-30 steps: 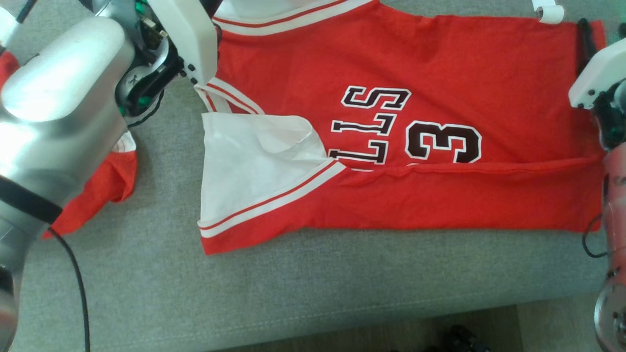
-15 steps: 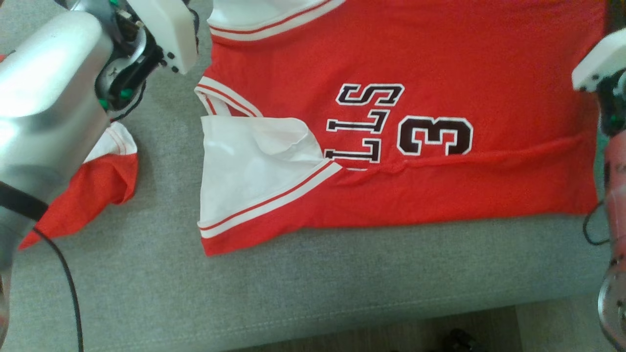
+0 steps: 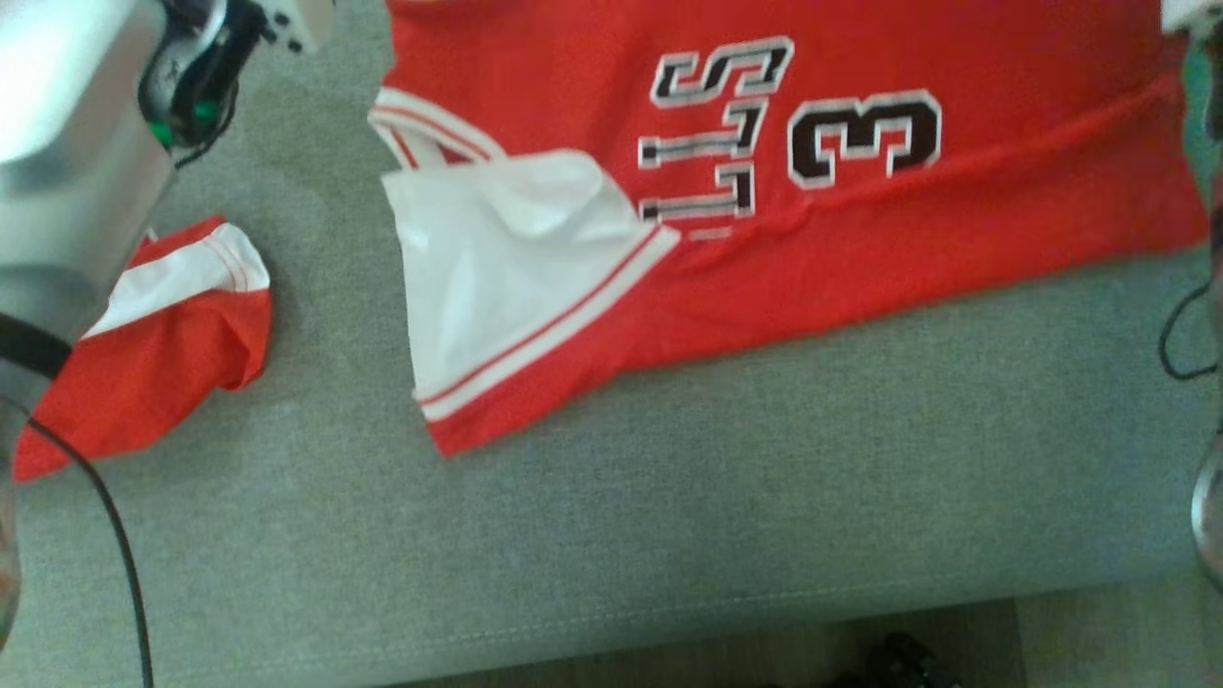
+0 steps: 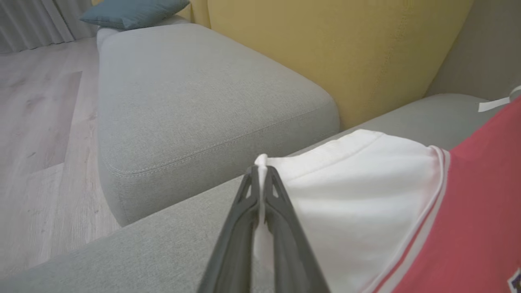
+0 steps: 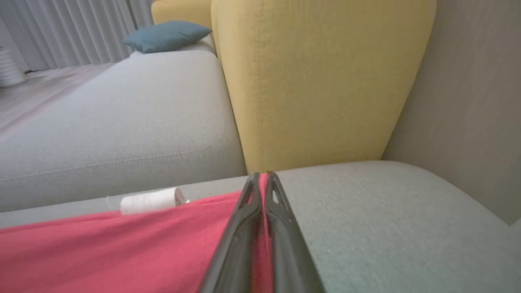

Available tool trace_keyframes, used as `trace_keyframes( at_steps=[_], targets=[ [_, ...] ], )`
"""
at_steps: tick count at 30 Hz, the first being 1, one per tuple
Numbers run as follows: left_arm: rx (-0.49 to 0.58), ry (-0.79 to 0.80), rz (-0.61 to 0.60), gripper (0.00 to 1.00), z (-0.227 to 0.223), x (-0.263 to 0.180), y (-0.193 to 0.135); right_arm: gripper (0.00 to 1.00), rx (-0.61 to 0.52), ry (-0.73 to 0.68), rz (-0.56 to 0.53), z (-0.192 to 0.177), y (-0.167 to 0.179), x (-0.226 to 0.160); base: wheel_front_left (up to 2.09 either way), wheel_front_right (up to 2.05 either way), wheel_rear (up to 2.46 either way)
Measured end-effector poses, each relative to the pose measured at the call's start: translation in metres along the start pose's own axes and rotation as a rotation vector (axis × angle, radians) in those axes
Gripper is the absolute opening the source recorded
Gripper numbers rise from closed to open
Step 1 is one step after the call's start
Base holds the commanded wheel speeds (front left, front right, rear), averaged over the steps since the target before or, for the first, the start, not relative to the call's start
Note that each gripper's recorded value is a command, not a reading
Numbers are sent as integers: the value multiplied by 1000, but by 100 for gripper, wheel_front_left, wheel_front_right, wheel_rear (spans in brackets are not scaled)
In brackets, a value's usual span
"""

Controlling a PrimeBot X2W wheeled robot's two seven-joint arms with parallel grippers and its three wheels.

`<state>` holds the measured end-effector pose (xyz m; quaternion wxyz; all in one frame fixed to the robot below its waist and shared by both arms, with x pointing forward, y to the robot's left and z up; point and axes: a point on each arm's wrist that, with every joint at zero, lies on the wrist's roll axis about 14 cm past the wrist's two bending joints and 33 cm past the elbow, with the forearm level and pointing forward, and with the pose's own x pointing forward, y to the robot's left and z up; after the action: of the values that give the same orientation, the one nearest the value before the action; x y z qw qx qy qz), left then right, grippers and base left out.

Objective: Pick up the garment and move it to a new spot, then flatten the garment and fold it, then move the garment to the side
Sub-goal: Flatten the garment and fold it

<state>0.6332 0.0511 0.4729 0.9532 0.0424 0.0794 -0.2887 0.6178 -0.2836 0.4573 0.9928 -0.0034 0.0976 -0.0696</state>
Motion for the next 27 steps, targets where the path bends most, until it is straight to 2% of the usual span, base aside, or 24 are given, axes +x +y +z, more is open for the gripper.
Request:
trace_keyframes(
  at_steps=[4,12,21,25,27],
  targets=[
    [-3,-43,37,0,10,5,9,0,0,-40,12,11,6,7,0,0,0],
    [-5,-57,36,0,11,-1,3,0,17,-14,29,-1,14,1,0,0,0],
    [11,-38,-64,0,5,-31,-34,0,44,57,8,-21,0,-26,0,0,0],
    [18,-33,-110,0,7,-48,-54,0,122,104,-16,-29,-5,-39,0,0,0],
    [11,-28,-127,0,5,-58,-63,0,118,118,-5,-32,-2,-44,0,0,0]
  ],
)
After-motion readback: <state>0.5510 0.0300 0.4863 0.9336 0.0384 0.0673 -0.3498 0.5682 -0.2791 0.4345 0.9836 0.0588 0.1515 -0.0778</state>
